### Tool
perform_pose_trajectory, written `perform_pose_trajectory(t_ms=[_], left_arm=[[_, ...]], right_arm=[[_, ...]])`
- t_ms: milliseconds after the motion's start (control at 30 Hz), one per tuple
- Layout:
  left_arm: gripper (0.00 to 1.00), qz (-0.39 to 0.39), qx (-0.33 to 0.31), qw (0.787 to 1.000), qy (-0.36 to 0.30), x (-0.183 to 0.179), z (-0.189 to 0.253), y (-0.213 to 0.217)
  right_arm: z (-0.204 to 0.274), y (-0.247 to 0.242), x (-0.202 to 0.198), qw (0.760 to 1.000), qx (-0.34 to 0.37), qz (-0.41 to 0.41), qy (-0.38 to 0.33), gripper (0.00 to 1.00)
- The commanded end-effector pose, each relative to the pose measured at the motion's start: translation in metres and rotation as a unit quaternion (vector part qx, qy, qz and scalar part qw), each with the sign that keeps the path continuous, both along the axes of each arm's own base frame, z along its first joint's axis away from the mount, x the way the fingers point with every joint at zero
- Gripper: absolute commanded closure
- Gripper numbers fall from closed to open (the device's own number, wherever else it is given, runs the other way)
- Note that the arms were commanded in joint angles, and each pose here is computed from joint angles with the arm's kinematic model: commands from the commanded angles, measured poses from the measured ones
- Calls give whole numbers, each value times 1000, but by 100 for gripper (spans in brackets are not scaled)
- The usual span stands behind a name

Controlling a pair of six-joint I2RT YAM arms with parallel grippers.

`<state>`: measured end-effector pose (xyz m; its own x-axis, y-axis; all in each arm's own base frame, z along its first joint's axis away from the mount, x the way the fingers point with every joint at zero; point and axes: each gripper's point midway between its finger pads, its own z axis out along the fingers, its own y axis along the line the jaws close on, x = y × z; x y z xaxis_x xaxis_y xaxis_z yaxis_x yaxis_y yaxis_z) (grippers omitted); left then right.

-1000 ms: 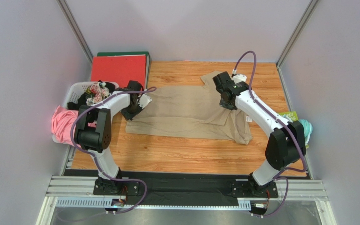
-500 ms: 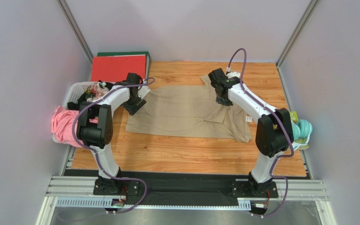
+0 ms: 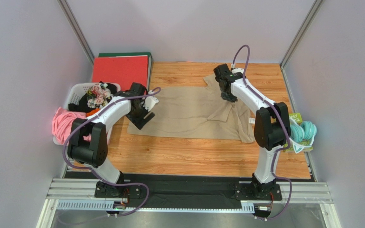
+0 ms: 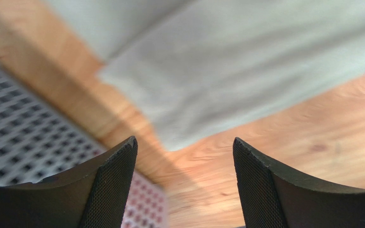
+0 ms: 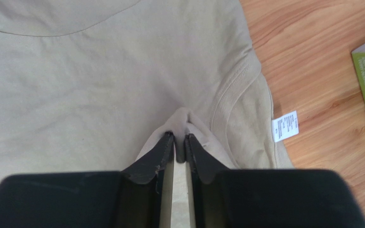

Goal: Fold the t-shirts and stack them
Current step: Fold the tshirt

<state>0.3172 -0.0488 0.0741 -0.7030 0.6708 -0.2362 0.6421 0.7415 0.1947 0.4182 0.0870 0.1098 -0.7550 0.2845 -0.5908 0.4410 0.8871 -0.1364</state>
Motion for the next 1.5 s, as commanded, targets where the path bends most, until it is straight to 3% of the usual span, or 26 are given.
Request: perform_pose_trajectory(t_ms=[0,67,100,200,267,367,467,500,633,833,1067,1233,1467], left_arm=[[21,-33,-44,997,56,-34,-18,-34],[22,-38,-54,995,68,-35,-28,-39],[23,-39,-50,996,70,-34,-31,-38],[25,-38,-19,996,75,-26,-49,-29],[27,-36,-11,996,77,-21,-58,-25],[27,-31,8,997,68,-13,-63,-15],[28,-22,18,998,63,-1,-66,-5],[28,-18,20,998,62,2,-66,-2],[30,-12,28,998,55,15,-58,3],[33,-17,-47,997,64,3,-21,-22],[33,-40,-135,988,58,-13,23,-50],[34,-10,-84,996,21,15,-2,-31],[36,33,-28,998,45,26,-55,-10]], right_arm=[[3,2,23,1000,-3,6,-12,77],[4,2,25,1000,-5,4,-8,62],[2,-1,27,1000,-15,1,-5,46],[13,-14,32,999,-34,-12,-4,31],[26,-22,31,999,-34,-22,-4,30],[38,-25,15,1000,-12,-24,-2,37],[50,-9,-14,999,43,-12,-7,43],[30,-4,-37,999,48,-4,23,44],[19,13,-89,996,88,11,31,44],[7,26,-138,990,124,30,53,44],[-8,28,-145,989,126,30,70,46],[-19,33,-141,988,134,27,78,48],[-37,32,-148,987,130,22,97,50]])
